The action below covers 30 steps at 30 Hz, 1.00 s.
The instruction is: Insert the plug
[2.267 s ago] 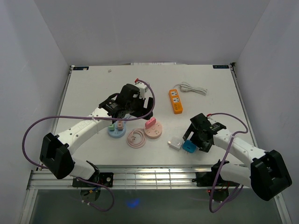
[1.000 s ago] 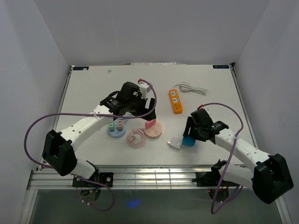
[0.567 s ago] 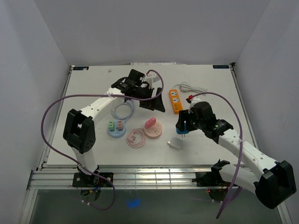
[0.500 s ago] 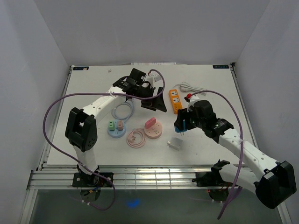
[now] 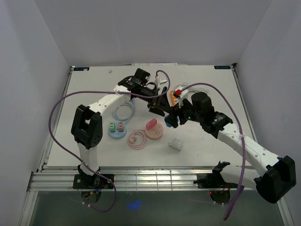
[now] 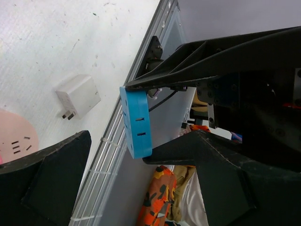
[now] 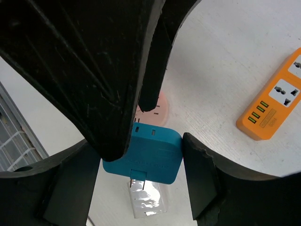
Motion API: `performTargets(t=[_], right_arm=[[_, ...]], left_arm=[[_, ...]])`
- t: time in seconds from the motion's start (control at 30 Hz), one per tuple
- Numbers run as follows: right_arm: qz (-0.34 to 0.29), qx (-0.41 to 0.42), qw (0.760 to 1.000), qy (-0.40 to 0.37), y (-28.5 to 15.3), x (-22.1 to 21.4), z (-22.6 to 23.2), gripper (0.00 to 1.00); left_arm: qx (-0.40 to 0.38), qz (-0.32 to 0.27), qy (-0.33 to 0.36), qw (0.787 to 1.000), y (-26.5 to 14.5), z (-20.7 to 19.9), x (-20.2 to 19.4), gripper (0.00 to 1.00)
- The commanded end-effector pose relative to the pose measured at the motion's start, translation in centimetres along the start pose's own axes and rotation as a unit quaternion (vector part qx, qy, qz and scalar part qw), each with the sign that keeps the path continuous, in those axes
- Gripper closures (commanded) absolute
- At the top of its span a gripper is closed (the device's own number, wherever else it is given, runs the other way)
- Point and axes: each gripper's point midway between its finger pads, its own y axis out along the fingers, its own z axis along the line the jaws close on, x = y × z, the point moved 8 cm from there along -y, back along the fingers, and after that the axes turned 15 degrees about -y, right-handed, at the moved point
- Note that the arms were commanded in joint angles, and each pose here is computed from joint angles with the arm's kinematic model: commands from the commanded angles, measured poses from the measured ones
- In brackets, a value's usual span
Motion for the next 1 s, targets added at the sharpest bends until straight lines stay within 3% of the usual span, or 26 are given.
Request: performTargets(t=[0.0,0.23,0.5,0.8,0.97], right_arm=[[-0.039,0.009,0.998,-0.039,0.0,2.7,-0.4,0.49],[-0.025,0.013,0.999,-0.044,0.5,3.0,-0.4,0.50],[-0.016,0.012,0.999,-0.041,0.9,2.8,-0.5,0.51],[-0.012,0.012,0.999,-0.039,1.2,2.9,-0.5,0.52],[-0.014,0.012,0.999,-0.035,1.3,2.9,-0.4,0.52]], left_arm=[[-0.028,0.029,0.001,0.999,0.1,-0.6,-0.9,0.02],[-0.023,0.047,-0.007,0.999,1.2,0.2,-1.5,0.10],[-0.010,0.064,-0.025,0.998,2.4,1.7,-2.0,0.26],[0.003,0.066,-0.032,0.997,3.2,2.4,-2.0,0.34],[0.001,0.065,-0.035,0.997,3.4,2.6,-2.0,0.51]])
